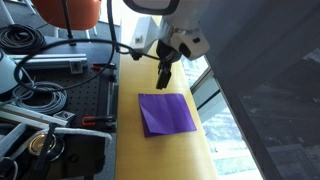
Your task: Open the purple file holder
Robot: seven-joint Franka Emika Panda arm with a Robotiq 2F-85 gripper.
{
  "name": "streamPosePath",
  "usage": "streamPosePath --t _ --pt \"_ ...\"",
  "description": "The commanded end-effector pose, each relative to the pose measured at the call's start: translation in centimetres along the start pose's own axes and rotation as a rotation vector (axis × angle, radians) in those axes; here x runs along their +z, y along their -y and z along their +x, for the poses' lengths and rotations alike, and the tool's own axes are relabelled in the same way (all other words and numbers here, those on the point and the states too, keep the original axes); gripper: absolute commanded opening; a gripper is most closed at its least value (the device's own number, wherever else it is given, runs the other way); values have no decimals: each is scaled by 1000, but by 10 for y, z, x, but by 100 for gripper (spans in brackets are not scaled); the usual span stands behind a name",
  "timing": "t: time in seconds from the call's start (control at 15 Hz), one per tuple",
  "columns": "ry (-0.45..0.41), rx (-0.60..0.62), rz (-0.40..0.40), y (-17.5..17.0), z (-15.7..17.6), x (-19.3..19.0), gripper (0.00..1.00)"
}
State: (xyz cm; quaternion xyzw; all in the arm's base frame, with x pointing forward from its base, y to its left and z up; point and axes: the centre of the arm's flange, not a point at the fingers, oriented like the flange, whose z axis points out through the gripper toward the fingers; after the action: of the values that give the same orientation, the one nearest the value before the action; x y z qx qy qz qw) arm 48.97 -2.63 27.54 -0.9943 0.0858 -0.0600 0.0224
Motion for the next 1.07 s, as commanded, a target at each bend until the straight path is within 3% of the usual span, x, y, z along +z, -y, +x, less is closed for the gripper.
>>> streamPosePath --t 0.0,0.27,0.67,1.0 --pt "-19 -67 29 -22 17 38 100" --pt "12 -171 97 -43 21 73 100" --pt "132 -204 272 -87 36 108 100" --pt "185 -200 312 -141 52 137 100"
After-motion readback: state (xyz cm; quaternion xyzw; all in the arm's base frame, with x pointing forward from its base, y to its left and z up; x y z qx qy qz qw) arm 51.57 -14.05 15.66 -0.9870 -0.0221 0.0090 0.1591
